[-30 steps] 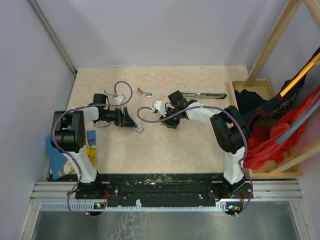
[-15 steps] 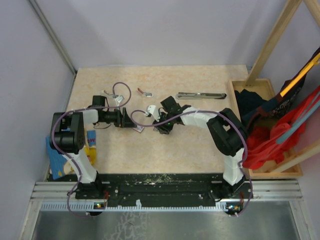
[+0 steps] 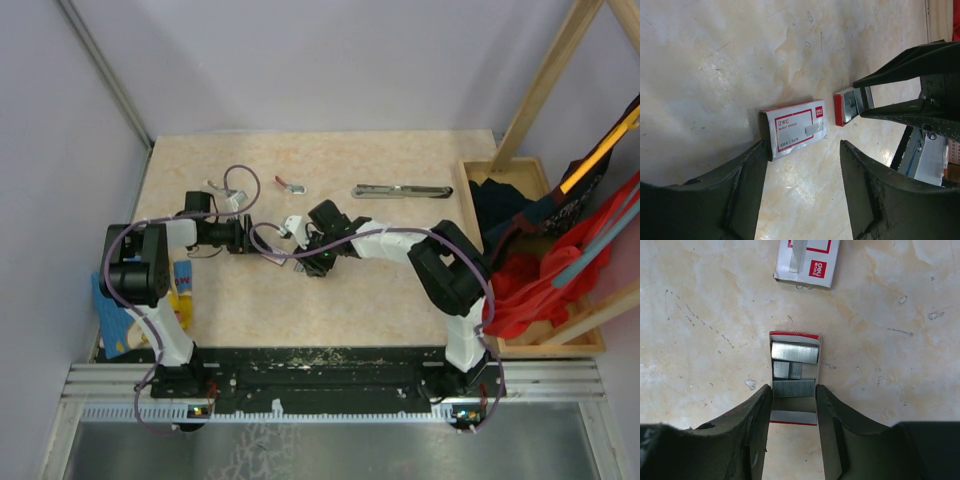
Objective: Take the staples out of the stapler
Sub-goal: Close the staple box at the center of the board.
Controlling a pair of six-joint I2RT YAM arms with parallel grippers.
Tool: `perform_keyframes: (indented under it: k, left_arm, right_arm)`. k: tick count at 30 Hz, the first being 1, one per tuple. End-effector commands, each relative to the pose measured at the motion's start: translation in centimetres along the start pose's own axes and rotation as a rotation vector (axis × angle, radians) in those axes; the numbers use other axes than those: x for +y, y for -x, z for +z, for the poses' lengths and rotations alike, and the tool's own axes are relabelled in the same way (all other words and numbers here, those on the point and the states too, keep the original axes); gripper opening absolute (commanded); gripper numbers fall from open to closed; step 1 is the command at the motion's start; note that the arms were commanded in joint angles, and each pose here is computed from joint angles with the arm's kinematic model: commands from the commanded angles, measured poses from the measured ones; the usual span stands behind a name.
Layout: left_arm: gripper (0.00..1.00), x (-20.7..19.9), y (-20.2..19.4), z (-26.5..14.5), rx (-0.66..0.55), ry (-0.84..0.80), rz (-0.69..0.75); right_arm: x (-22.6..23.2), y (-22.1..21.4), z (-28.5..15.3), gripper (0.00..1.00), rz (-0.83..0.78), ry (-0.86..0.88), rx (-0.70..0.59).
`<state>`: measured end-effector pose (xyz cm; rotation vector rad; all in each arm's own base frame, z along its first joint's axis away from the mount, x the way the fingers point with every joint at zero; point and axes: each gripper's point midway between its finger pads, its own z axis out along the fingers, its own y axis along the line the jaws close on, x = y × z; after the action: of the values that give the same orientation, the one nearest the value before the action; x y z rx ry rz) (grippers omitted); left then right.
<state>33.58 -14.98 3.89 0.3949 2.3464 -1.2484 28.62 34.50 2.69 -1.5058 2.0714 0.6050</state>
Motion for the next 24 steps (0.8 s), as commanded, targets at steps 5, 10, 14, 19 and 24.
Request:
perform_keyframes:
  k: [5,10,14,19,24]
  left_arm:
    - [0.57,1.3,-0.5,0.4,0.006,0.041,-0.051]
    - [0.47,1.5,-1.0,0.7,0.016,0.028,-0.071]
    - [0.40,1.5,-1.0,0.8,0.016,0.023,-0.076]
    - [0.33,1.5,-1.1,0.8,0.013,0.019,-0.077]
    - [0.32,1.4,-1.2,0.8,0.013,0.014,-0.080]
  right_arm:
    - [-0.1,1.6,1.1,0.40,0.039,-0.051,-0.037]
    - [-0.2,1.7,1.7,0.41,0.053,-0.067,-0.024]
    - [-0.2,2.0,1.9,0.40,0.056,-0.074,-0.028]
    - [-0.1,2.0,2.1,0.41,0.063,-0.079,-0.027]
    - [-0.2,2.0,2.1,0.40,0.064,-0.083,-0.027]
